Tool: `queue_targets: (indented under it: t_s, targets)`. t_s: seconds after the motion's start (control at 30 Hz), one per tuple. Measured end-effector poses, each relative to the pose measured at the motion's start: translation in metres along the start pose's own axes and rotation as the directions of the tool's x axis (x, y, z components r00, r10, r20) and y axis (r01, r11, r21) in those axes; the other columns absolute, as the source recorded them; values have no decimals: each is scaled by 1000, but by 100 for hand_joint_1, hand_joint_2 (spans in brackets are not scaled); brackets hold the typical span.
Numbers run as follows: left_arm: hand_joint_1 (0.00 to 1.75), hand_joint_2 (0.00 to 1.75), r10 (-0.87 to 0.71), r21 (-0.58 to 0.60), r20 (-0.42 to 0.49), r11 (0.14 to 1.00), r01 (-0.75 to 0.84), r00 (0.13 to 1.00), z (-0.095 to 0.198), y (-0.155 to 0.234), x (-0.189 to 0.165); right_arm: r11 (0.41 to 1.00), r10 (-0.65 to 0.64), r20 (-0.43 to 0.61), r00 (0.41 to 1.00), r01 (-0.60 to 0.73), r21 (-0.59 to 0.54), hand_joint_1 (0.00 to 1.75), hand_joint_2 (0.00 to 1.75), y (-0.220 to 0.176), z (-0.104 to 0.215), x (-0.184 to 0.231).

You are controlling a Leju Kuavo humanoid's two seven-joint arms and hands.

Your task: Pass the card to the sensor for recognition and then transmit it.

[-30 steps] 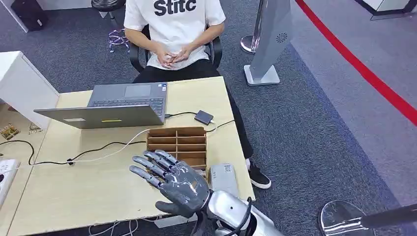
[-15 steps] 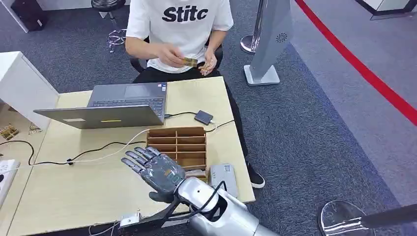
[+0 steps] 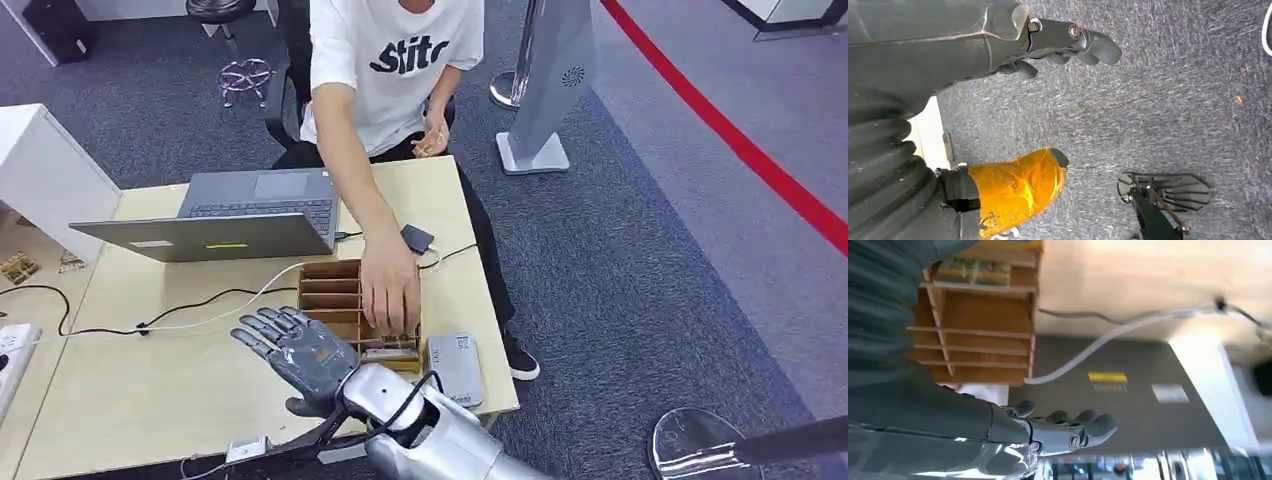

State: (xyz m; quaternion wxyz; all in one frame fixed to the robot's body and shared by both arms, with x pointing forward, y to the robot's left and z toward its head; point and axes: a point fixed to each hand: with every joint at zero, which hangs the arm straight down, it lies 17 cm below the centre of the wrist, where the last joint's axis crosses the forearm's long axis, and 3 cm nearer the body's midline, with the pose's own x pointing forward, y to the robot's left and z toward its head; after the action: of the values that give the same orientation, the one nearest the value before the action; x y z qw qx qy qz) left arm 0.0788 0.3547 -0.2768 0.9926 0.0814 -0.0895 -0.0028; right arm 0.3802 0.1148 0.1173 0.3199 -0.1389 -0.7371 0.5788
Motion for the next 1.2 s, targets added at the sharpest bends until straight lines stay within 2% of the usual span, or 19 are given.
queue_targets:
  t_s: [0.13, 0.2, 0.3, 0.47, 0.57, 0.77, 0.87, 0.97, 1.2]
  targets:
    - [0, 175, 0, 0, 0, 1000, 0, 1000, 0, 0, 0, 997, -10, 35, 999, 13, -70, 0, 175, -22, 2, 13]
    - [0, 175, 1, 1, -1, 1000, -1, 1000, 0, 0, -1, 987, -30, 74, 997, 41, -158, 0, 175, -42, 7, 24]
    - [0, 175, 5, 3, -6, 1000, -5, 1000, 0, -1, -2, 943, -38, 133, 990, 80, -324, 0, 175, -95, 26, 38]
    - [0, 175, 21, 10, -7, 1000, -21, 1000, 0, 0, -2, 880, -10, 134, 991, 72, -470, 0, 175, -154, 60, 37]
    - [0, 175, 32, 12, -11, 999, -32, 999, 0, 0, -3, 862, 18, 95, 995, 32, -506, 0, 175, -168, 75, 25]
    - [0, 175, 38, 10, -12, 999, -38, 999, 0, -1, -4, 870, 48, 16, 999, -34, -492, 0, 175, -160, 87, 1]
    - [0, 175, 38, 10, -12, 999, -38, 999, 0, -2, -3, 879, 120, -44, 992, -127, -460, 0, 175, -151, 88, -10]
    - [0, 175, 34, 8, -12, 999, -33, 999, 0, -2, -3, 882, 254, -145, 956, -290, -370, 0, 175, -129, 86, -32]
    - [0, 175, 30, 8, -10, 1000, -30, 999, 0, -2, -3, 945, 249, -199, 948, -283, -165, 0, 175, -54, 93, -76]
